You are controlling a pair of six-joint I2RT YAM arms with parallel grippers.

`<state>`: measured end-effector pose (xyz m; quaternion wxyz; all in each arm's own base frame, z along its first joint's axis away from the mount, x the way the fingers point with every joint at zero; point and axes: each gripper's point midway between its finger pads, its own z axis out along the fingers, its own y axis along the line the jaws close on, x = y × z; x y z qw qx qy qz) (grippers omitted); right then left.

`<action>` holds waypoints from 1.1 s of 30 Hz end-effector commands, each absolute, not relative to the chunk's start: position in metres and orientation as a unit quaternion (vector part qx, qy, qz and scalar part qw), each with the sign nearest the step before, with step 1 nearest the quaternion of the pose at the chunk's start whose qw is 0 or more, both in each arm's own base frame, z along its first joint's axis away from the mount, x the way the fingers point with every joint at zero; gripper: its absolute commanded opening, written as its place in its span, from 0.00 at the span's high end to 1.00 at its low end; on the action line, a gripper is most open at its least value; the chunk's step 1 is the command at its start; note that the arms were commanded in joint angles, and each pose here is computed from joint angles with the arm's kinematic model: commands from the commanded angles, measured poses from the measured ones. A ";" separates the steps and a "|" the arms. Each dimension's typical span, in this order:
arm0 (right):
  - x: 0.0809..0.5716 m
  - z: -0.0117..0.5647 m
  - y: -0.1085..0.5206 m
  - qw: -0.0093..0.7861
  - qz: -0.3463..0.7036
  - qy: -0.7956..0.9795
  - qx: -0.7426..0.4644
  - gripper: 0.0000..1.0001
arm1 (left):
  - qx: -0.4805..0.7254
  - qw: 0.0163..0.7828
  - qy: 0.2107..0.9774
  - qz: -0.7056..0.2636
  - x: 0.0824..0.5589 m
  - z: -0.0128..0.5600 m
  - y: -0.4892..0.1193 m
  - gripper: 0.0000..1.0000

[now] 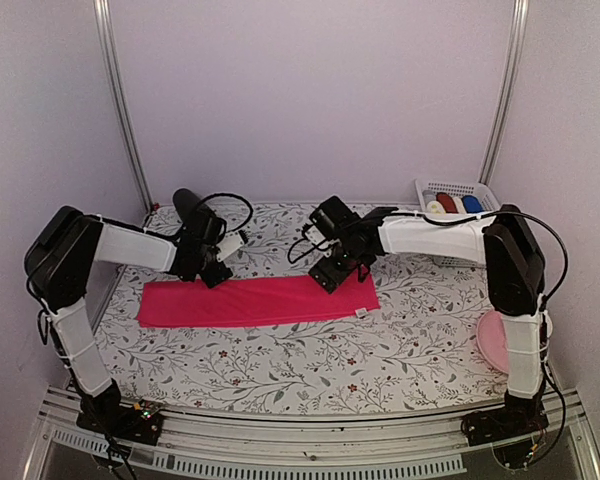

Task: Roll the towels
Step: Smooth out the towel at the center of the board.

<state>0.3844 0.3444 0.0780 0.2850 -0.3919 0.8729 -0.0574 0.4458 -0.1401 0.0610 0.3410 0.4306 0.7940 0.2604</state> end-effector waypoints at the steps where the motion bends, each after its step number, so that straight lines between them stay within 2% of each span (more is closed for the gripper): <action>1: 0.414 0.109 0.383 0.342 -0.023 0.866 -0.364 0.01 | 0.408 0.395 0.791 0.227 0.453 0.118 -0.153 0.03; 7: 0.439 0.103 0.435 0.385 0.023 0.847 -0.367 0.01 | 0.438 0.393 0.786 0.190 0.418 0.116 -0.151 0.03; 15: 0.447 0.045 0.476 0.385 0.050 0.843 -0.371 0.01 | 0.477 0.341 0.797 0.141 0.358 0.064 -0.140 0.05; 25: 0.457 0.019 0.455 0.384 -0.015 0.856 -0.346 0.01 | 0.499 0.259 0.811 0.163 0.331 0.012 -0.116 0.09; 33: 0.473 0.003 0.410 0.372 -0.106 0.863 -0.325 0.01 | 0.511 0.241 0.813 0.142 0.317 0.011 -0.116 0.03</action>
